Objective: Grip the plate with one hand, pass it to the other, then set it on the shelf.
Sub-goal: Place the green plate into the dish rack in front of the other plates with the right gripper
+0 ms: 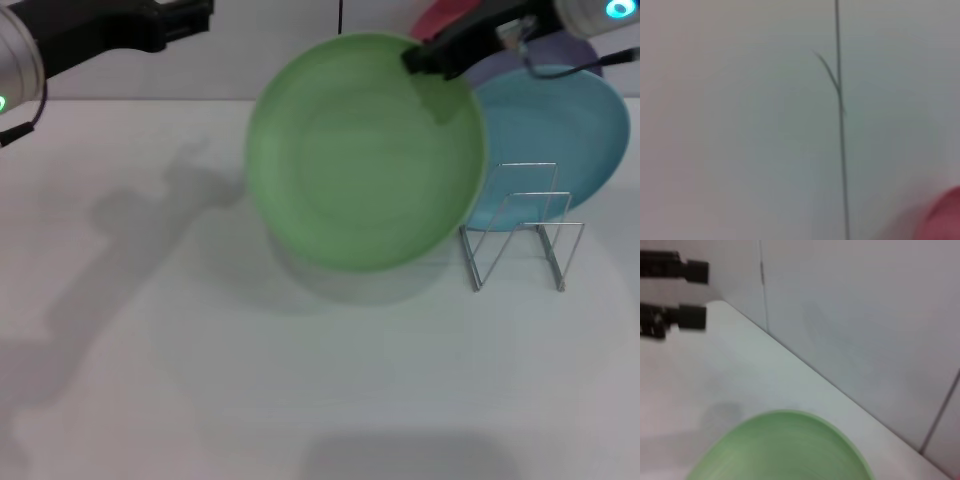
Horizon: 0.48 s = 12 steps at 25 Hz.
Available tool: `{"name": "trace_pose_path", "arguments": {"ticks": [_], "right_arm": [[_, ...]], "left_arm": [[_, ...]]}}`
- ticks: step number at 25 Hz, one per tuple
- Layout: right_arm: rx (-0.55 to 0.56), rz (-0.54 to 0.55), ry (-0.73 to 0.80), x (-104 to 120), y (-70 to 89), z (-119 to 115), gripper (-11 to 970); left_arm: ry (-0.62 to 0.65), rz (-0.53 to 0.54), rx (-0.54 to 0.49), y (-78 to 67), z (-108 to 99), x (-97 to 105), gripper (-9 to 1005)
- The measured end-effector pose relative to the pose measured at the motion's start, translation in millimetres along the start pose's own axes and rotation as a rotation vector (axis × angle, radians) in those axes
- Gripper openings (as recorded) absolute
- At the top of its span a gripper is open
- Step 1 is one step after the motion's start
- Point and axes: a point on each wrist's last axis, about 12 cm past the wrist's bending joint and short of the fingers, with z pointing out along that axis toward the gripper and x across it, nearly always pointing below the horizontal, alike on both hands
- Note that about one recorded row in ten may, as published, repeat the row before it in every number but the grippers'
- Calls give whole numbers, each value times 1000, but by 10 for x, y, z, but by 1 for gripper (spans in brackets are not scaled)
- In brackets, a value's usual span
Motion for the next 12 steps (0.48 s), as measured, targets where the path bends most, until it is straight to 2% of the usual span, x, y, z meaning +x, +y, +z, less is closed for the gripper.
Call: {"name": "trace_pose_path", "arguments": {"ticks": [2, 3, 5, 7, 8, 9, 12], "right_arm": [[31, -44, 13, -4, -3, -110, 42], [67, -102, 24, -23, 8, -230, 42], [85, -132, 30, -35, 20, -282, 41], [120, -207, 46, -66, 53, -394, 41], [146, -284, 49, -111, 97, -496, 41], [146, -284, 49, -111, 97, -496, 40], [180, -397, 47, -157, 155, -617, 40]], "left_arm": [[-28, 10, -30, 3, -25, 9, 863], [-65, 17, -70, 10, -48, 21, 867], [-82, 17, -89, 11, -55, 28, 867], [-106, 14, -116, 4, -55, 51, 867], [-116, 13, -129, 5, -53, 61, 866], [-123, 13, -139, -4, -49, 81, 866], [-139, 26, -157, -36, -34, 119, 865]]}}
